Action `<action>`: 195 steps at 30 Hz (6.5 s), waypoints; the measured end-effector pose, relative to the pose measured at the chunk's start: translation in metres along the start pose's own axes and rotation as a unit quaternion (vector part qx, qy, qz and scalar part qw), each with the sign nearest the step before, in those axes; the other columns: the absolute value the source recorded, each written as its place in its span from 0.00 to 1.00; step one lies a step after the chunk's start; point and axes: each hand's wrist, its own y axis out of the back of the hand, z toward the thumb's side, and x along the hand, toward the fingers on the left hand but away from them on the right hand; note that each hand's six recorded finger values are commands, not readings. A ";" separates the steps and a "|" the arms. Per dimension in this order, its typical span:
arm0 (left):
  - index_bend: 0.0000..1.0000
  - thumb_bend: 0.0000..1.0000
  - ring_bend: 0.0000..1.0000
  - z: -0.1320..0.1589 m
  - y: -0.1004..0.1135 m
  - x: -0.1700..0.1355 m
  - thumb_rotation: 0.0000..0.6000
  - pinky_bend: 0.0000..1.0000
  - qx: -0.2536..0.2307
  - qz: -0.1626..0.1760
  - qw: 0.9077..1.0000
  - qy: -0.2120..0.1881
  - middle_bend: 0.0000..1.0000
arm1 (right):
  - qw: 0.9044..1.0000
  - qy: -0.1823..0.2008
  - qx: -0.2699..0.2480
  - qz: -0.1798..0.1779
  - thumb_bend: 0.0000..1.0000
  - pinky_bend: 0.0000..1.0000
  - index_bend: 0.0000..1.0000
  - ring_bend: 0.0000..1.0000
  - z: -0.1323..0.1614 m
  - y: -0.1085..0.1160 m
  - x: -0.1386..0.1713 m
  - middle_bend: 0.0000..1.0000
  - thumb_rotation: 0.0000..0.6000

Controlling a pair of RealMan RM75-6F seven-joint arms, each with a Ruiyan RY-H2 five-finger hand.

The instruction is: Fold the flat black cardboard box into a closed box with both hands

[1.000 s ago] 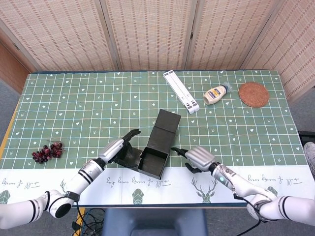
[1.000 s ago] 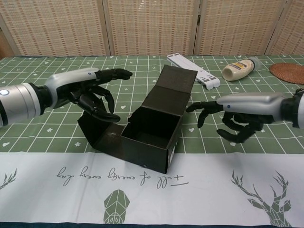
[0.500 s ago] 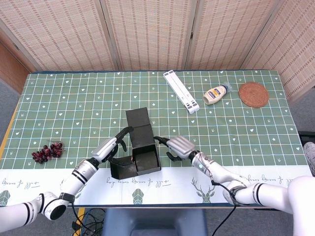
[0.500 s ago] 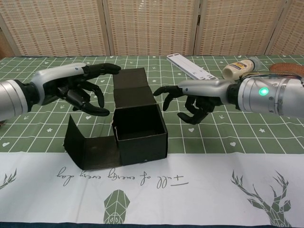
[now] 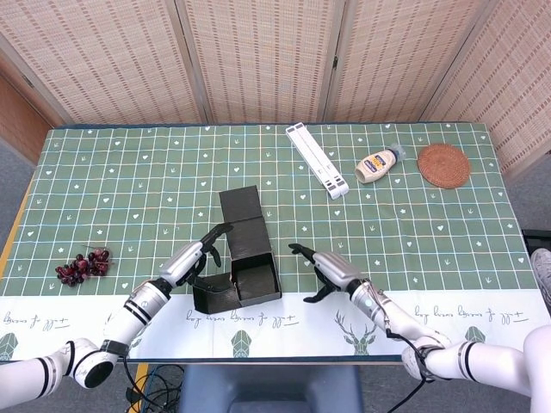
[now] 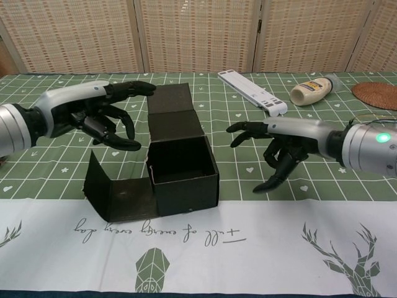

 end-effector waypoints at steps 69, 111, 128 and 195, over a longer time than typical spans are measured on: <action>0.00 0.09 0.46 0.009 0.049 -0.008 1.00 0.78 0.218 0.245 0.937 -0.115 0.00 | 0.880 0.057 -0.462 -0.098 0.15 1.00 0.37 0.87 0.011 0.012 -0.003 0.50 1.00; 0.00 0.09 0.45 0.016 0.036 -0.013 1.00 0.78 0.180 0.219 0.951 -0.123 0.00 | 0.912 0.056 -0.399 -0.071 0.16 1.00 0.37 0.87 0.025 -0.011 -0.009 0.50 1.00; 0.00 0.09 0.45 0.026 0.027 -0.005 1.00 0.78 0.173 0.201 0.956 -0.128 0.00 | 0.913 0.054 -0.399 -0.069 0.17 1.00 0.37 0.87 0.026 -0.013 -0.008 0.50 1.00; 0.35 0.09 0.51 -0.017 -0.053 0.014 1.00 0.78 0.344 0.062 0.912 -0.216 0.25 | 0.965 0.030 -0.250 -0.074 0.19 1.00 0.38 0.87 0.015 -0.056 -0.049 0.50 1.00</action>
